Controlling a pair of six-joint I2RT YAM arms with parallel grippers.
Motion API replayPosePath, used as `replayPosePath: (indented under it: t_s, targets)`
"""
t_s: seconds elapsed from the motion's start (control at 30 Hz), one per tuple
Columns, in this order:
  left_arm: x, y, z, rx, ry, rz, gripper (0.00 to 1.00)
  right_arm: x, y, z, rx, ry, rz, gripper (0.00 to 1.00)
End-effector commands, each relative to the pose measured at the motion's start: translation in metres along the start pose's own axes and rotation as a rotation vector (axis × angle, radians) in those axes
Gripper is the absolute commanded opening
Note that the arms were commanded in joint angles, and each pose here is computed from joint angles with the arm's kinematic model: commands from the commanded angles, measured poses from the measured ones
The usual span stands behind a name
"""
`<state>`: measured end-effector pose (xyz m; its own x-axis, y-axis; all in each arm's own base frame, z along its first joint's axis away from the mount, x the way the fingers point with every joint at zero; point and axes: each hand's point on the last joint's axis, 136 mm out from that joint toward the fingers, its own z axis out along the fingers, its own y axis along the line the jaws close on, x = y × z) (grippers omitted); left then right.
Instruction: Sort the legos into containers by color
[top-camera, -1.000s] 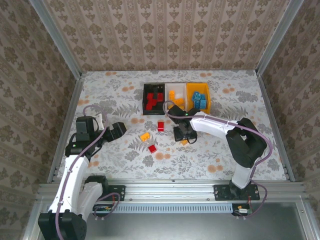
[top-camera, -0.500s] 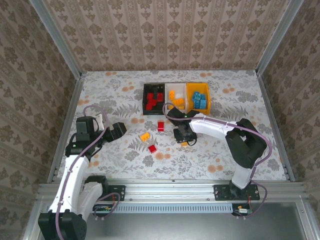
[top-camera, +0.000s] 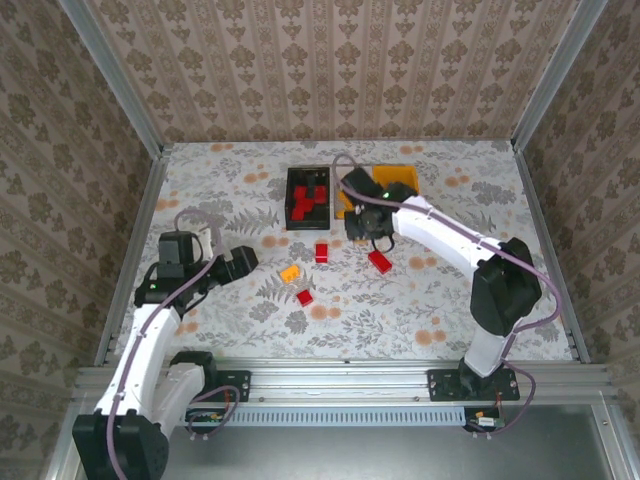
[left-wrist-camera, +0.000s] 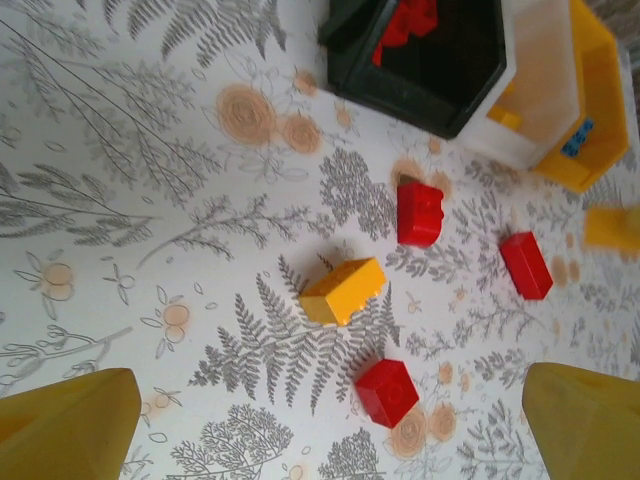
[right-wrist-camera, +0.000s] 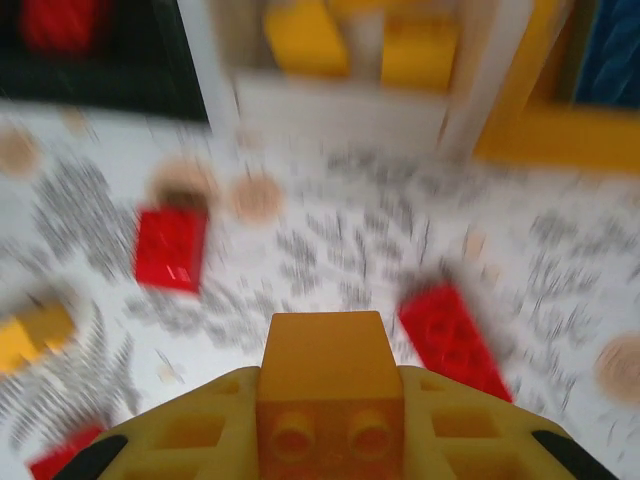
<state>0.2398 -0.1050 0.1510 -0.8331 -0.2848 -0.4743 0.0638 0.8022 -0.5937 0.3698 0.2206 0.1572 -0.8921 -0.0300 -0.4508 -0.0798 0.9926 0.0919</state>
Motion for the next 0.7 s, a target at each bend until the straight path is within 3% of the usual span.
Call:
replayPosePath:
  t_s: [0.0, 0.17, 0.37, 0.4, 0.53, 0.67]
  targets:
    - [0.01, -0.004, 0.011, -0.014, 0.071, 0.062, 1.0, -0.046, -0.006, 0.007, 0.009, -0.085, -0.024, 0.26]
    - [0.023, -0.012, 0.025, -0.085, 0.191, 0.159, 1.0, -0.094, -0.002, 0.048, -0.026, -0.13, -0.007, 0.26]
    - [0.024, -0.022, 0.041, -0.123, 0.265, 0.242, 1.0, -0.124, -0.01, 0.096, 0.003, -0.112, 0.013, 0.26]
    - [0.024, -0.024, 0.044, -0.125, 0.273, 0.248, 1.0, -0.126, -0.011, 0.1, 0.006, -0.106, 0.018, 0.28]
    - [0.026, -0.028, 0.062, -0.152, 0.332, 0.307, 1.0, -0.13, -0.007, 0.096, -0.025, -0.096, 0.02, 0.55]
    - [0.033, -0.034, 0.083, -0.201, 0.41, 0.427, 0.99, -0.133, -0.005, 0.057, -0.074, -0.145, 0.024, 0.62]
